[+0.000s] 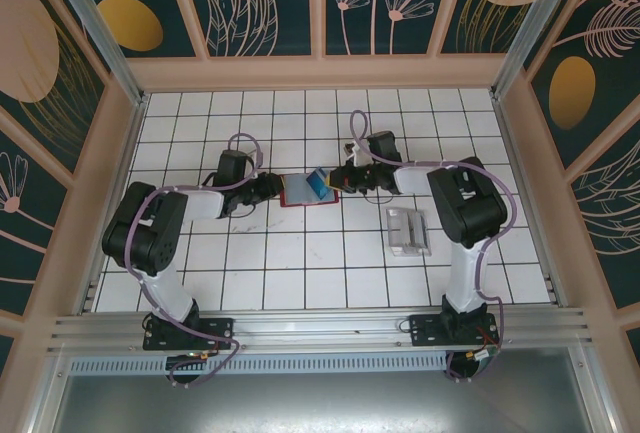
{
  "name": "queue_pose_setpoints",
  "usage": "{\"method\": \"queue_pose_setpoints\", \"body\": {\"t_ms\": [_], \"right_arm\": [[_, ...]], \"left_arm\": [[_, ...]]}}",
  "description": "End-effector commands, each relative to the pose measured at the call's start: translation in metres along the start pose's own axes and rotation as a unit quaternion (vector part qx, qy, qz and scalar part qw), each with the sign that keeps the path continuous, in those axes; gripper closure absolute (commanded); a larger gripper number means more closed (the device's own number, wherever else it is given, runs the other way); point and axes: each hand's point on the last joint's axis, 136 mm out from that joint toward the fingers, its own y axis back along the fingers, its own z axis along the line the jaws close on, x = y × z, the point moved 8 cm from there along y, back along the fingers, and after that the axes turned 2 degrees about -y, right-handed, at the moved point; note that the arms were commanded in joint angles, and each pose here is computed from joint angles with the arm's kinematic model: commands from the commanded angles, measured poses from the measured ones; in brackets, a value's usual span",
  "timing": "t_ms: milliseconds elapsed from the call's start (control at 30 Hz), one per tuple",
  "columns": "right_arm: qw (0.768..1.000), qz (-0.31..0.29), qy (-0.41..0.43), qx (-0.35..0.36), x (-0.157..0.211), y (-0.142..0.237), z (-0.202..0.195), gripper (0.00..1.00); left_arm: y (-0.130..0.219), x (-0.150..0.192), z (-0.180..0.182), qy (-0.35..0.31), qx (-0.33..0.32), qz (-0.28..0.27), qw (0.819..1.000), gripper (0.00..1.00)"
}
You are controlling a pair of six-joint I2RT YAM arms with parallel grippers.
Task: Put the credit cards into the card holder
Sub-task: Insert the credit card into the card slot.
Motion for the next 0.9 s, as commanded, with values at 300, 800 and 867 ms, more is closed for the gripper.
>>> {"method": "queue_pose_setpoints", "body": {"t_ms": [300,800,867], "right_arm": [[0.999,0.031,-0.017,-0.013,0.008,-0.018,-0.013,1.00],[0.998,0.012,-0.054,-0.010,0.009,-0.033,-0.011,0.95],[0.998,0.007,-0.063,-0.014,0.010,-0.035,-0.009,0.90]], "left_arm": [[-0.012,0.016,0.010,0.009,-0.029,0.017,0.999,0.76],[-0.011,0.021,0.017,0.019,-0.052,0.020,0.998,0.79],[-0.011,0.021,0.017,0.020,-0.051,0.020,0.998,0.79]]}}
